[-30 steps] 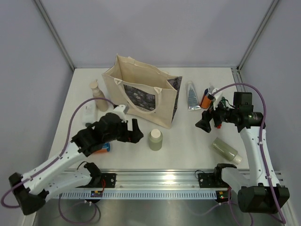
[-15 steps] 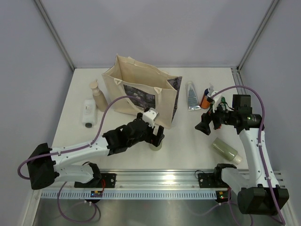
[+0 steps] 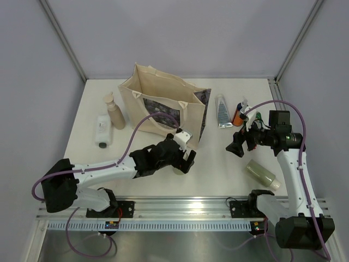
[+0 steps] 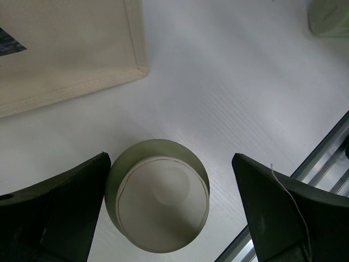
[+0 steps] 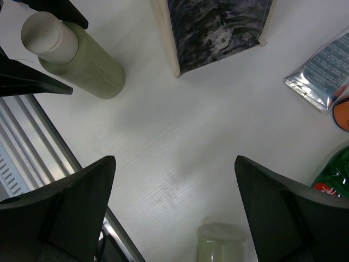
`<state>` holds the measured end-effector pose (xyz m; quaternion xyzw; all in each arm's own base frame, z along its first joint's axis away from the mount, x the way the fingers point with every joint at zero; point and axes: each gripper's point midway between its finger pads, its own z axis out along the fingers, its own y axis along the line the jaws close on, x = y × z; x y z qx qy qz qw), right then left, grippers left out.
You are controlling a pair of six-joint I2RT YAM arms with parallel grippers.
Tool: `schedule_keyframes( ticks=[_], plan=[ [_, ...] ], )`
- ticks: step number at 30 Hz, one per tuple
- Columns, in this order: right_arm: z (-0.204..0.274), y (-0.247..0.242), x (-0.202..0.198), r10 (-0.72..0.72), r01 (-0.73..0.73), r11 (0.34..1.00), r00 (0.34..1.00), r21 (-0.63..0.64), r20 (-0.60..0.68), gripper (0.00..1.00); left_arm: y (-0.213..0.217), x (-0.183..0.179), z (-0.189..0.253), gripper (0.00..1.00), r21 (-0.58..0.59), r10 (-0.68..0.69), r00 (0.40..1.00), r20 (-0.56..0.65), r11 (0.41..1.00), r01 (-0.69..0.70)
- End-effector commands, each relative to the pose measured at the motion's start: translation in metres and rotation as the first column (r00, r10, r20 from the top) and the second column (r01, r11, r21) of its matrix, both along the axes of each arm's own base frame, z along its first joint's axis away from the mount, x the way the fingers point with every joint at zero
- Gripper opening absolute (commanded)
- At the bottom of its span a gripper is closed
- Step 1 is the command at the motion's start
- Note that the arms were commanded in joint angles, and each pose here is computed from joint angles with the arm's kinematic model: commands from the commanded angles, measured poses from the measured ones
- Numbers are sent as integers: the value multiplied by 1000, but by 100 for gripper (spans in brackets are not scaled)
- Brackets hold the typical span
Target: Place the personal care products into the canvas bag
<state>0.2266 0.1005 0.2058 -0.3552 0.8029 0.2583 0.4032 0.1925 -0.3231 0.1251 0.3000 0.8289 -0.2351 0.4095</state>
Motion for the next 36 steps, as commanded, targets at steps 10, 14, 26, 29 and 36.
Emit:
schedule_keyframes(
  ticks=[10, 14, 26, 29, 36],
  plan=[
    [4, 3, 4, 11, -11, 1000, 1000, 15, 28, 100, 20, 1, -8, 99, 18, 141, 990, 3, 990, -141],
    [3, 3, 4, 10, -10, 1000, 1000, 18, 22, 100, 18, 8, -11, 99, 18, 173, 985, 17, 985, -173],
    [0, 3, 5, 1, -1, 1000, 1000, 20, 7, 99, 6, 17, -3, 79, -22, 179, 982, 56, 984, -178],
    [0, 3, 5, 0, -1, 1000, 1000, 20, 7, 99, 4, 15, 1, 46, -32, 161, 985, 57, 987, -159],
    [0, 2, 5, -7, 7, 1000, 1000, 13, 9, 99, 6, 15, 44, 0, -84, 156, 984, 84, 985, -149]
  ],
)
